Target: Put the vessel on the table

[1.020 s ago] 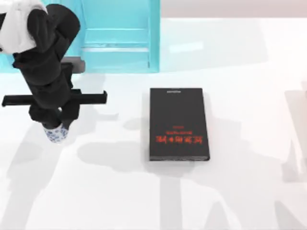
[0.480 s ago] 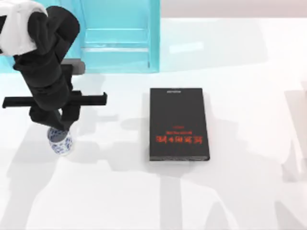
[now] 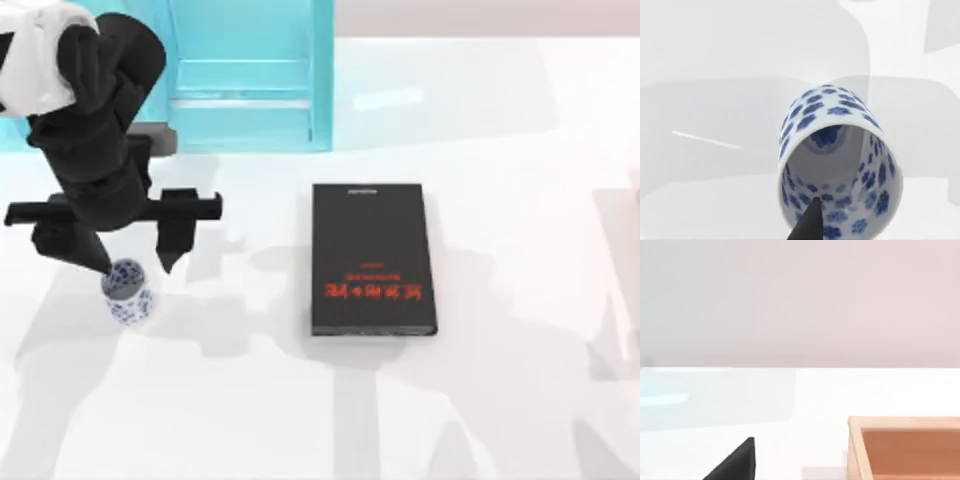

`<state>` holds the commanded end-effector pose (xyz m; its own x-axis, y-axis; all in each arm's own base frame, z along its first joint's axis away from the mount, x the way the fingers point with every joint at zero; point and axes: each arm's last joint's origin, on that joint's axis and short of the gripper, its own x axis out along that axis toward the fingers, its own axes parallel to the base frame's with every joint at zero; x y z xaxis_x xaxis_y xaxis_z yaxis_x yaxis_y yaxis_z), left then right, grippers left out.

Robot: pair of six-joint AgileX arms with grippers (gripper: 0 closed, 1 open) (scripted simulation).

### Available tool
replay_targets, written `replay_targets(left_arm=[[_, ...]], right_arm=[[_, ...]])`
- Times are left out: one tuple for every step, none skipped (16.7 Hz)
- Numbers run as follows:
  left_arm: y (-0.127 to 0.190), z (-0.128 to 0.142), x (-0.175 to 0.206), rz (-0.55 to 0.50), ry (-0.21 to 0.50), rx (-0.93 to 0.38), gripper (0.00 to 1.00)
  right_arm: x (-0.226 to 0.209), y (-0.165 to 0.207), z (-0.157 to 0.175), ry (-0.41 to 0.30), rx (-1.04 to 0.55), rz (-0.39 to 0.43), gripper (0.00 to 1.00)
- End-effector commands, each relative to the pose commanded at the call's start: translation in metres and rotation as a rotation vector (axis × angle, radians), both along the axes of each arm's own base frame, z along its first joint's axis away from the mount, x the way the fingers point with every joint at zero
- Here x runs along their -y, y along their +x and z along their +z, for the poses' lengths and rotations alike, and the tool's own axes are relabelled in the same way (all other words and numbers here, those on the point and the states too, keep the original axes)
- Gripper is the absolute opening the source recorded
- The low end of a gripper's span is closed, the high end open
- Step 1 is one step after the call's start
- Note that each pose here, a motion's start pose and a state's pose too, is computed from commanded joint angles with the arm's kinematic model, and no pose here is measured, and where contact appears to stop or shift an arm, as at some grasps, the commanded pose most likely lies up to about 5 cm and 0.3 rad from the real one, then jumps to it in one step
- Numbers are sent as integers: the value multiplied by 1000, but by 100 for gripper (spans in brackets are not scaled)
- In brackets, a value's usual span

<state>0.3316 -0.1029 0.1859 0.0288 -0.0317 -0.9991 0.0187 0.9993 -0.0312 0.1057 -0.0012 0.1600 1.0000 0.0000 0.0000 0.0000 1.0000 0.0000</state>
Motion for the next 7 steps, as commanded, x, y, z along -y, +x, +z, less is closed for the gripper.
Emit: replay_targets(left_arm=[[0,0,0,0,0,0,98],[0,0,0,0,0,0,100],[0,0,0,0,0,0,100],[0,0,0,0,0,0,100],[0,0,0,0,0,0,100],[0,0,0,0,0,0,100],[0,0,0,0,0,0,100]], right_arm=[[0,0,0,0,0,0,100],[0,0,0,0,0,0,100],[0,0,0,0,0,0,100],[0,0,0,0,0,0,100],[0,0,0,0,0,0,100],[0,0,0,0,0,0,100],[0,0,0,0,0,0,100]])
